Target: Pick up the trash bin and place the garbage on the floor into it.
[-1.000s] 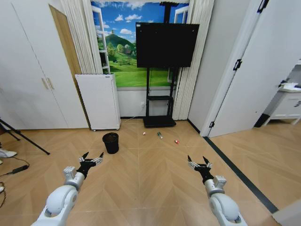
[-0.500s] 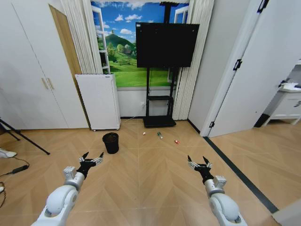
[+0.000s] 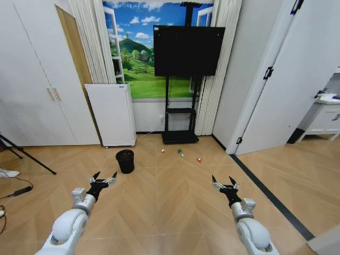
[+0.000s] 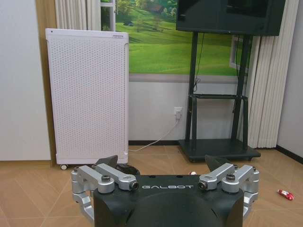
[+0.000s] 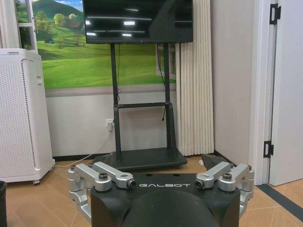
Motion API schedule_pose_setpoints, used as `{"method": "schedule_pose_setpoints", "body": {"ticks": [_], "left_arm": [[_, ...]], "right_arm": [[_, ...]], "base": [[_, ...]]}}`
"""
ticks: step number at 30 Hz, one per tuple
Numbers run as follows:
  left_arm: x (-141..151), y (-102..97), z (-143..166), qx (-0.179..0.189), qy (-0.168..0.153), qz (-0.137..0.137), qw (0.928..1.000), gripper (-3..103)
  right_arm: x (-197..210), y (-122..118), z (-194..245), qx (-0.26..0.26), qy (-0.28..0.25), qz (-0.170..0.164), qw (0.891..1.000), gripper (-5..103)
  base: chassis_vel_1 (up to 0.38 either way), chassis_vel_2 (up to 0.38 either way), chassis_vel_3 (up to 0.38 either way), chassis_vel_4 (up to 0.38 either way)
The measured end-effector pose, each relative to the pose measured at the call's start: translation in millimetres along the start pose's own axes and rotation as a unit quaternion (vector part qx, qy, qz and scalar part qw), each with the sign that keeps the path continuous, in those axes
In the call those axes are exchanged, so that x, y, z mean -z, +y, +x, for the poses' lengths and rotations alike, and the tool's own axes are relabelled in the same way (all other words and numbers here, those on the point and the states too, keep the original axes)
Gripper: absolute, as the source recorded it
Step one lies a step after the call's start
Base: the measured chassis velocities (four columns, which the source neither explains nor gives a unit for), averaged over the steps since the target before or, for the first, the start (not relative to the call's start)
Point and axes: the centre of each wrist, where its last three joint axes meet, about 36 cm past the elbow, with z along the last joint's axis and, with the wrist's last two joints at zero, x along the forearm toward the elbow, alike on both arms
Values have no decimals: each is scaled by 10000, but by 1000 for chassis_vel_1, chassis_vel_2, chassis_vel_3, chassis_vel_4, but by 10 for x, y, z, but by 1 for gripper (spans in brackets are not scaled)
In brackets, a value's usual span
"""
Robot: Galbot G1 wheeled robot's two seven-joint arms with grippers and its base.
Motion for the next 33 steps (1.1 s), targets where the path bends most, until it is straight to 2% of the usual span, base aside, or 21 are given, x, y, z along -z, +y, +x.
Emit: {"method": "schedule_pose_setpoints", "body": {"ticks": [33], "left_arm": [[0, 0, 0, 0, 0, 0, 10000, 100]], "right_arm": [[0, 0, 0, 0, 0, 0, 10000, 100]], "base": [[0, 0, 0, 0]]}}
